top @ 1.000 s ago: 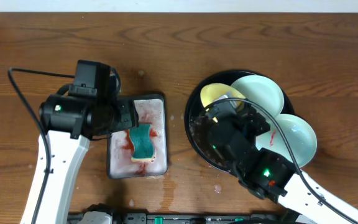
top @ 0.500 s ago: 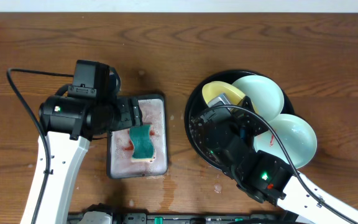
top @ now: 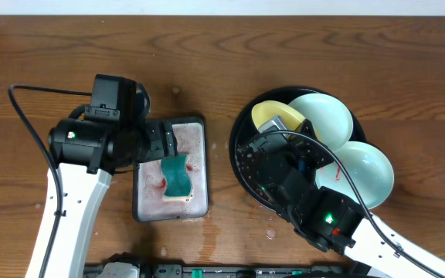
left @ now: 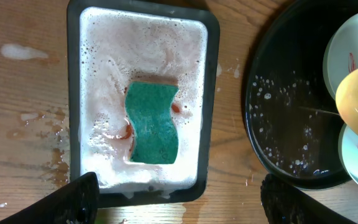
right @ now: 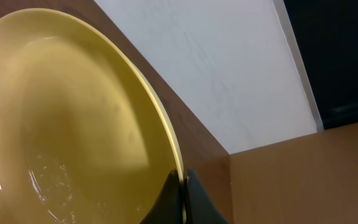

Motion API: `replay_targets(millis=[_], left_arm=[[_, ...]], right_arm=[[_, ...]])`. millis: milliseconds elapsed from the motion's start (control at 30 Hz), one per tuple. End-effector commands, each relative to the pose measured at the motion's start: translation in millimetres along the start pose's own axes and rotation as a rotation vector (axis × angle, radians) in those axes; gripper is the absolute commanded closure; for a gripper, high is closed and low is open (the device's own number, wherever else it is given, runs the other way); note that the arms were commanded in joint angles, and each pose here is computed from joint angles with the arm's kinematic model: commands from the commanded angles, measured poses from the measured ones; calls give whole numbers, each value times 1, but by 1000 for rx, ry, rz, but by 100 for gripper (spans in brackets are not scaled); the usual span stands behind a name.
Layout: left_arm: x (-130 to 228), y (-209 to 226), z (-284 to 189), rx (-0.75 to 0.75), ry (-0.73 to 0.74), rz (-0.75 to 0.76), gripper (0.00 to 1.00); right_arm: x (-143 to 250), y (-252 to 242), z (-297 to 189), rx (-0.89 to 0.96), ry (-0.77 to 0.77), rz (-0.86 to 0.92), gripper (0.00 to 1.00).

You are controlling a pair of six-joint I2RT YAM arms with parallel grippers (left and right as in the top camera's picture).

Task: Clean dirty plates on tray and stack at the side
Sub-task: 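Lift the yellow plate with the right gripper and place it right of tray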

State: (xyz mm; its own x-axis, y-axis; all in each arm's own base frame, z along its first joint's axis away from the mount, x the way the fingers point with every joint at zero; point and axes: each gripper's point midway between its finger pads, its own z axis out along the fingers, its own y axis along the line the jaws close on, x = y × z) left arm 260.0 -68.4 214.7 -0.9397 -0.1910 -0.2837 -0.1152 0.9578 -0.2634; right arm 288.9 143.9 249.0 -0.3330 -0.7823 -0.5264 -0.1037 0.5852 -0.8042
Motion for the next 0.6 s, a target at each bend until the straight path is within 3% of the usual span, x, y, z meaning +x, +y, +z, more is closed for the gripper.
replay_targets(millis=[0, 367, 567], left_arm=[[-1, 0, -1, 5, -2, 7, 16], [-1, 0, -1, 5, -2, 7, 16], [-1, 0, -1, 5, -2, 7, 16]], right_arm=[[-9, -5, -5, 1, -23, 61, 99], [-9, -5, -5, 1, -23, 67, 99], [-3, 6, 0, -69, -8, 163, 99]])
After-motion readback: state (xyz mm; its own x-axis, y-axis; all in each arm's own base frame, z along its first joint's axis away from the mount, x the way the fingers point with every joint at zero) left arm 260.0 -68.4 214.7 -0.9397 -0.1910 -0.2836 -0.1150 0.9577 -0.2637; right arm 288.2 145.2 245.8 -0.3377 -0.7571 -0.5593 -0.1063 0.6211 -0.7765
